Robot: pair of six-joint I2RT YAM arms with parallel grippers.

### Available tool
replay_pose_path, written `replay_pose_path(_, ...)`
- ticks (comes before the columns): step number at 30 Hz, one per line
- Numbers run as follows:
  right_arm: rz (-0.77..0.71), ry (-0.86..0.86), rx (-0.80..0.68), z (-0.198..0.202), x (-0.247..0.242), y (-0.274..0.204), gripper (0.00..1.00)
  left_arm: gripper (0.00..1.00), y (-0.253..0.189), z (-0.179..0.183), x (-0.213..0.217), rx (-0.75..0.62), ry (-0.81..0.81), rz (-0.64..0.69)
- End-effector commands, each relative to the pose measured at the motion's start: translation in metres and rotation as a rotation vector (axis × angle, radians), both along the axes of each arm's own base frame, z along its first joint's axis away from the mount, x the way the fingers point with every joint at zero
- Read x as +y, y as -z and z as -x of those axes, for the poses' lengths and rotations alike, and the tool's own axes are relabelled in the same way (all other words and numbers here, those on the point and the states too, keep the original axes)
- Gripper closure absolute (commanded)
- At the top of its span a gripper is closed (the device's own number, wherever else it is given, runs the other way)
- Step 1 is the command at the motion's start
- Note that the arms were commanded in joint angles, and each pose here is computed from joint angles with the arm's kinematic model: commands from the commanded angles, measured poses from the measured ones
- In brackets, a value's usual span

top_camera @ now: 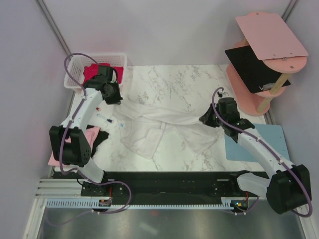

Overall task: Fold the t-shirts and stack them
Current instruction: Flatten out the tshirt

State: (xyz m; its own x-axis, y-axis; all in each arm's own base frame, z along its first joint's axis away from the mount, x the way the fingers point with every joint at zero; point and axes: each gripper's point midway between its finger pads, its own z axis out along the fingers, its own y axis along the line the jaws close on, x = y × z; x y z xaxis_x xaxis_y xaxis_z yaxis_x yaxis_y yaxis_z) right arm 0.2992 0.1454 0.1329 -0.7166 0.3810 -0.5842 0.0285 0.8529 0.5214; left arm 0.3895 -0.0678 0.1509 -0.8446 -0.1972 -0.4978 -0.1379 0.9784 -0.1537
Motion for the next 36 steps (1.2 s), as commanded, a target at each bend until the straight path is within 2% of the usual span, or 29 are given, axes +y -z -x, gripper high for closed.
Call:
replay_pose_path(1,0.098,-0.025,-0.276,-0.026,-0.009,-0.096,1.00,0.98,-0.128,0.007,-0.004,-0.348,0.059,0.057)
replay_pose_path(3,0.175,-0.018,-0.351,-0.028,-0.019,-0.129,1.00,0.98,-0.162,0.019,-0.005,-0.438,0.070,0.080)
replay_pose_path(7,0.219,-0.010,-0.512,-0.014,-0.033,-0.193,1.00,0.98,-0.231,0.065,0.000,-0.642,0.087,0.102)
replay_pose_path(9,0.227,-0.007,-0.577,-0.004,-0.038,-0.219,1.00,0.98,-0.251,0.084,0.001,-0.705,0.093,0.111)
replay_pose_path(15,0.189,0.039,-0.828,0.058,-0.063,-0.303,1.00,0.98,-0.328,0.170,0.013,-0.968,0.091,0.144)
replay_pose_path(19,0.152,0.070,-0.945,0.098,-0.078,-0.343,1.00,0.98,-0.380,0.233,0.014,-1.147,0.129,0.197)
replay_pose_path(22,0.128,0.098,-1.028,0.131,-0.091,-0.375,1.00,0.98,-0.402,0.269,0.011,-1.208,0.174,0.218)
replay_pose_path(25,0.116,0.132,-1.073,0.149,-0.101,-0.394,1.00,0.98,-0.414,0.286,0.009,-1.231,0.203,0.226)
replay_pose_path(29,0.137,0.156,-1.039,0.136,-0.103,-0.394,1.00,0.98,-0.419,0.276,0.010,-1.219,0.190,0.226)
replay_pose_path(32,0.159,0.168,-0.985,0.115,-0.100,-0.383,1.00,0.98,-0.416,0.244,0.009,-1.165,0.175,0.203)
replay_pose_path(35,0.200,0.199,-0.897,0.085,-0.099,-0.358,1.00,0.98,-0.404,0.198,0.004,-1.076,0.174,0.176)
replay_pose_path(36,0.219,0.205,-0.870,0.077,-0.099,-0.350,1.00,0.98,-0.389,0.167,0.001,-1.003,0.170,0.161)
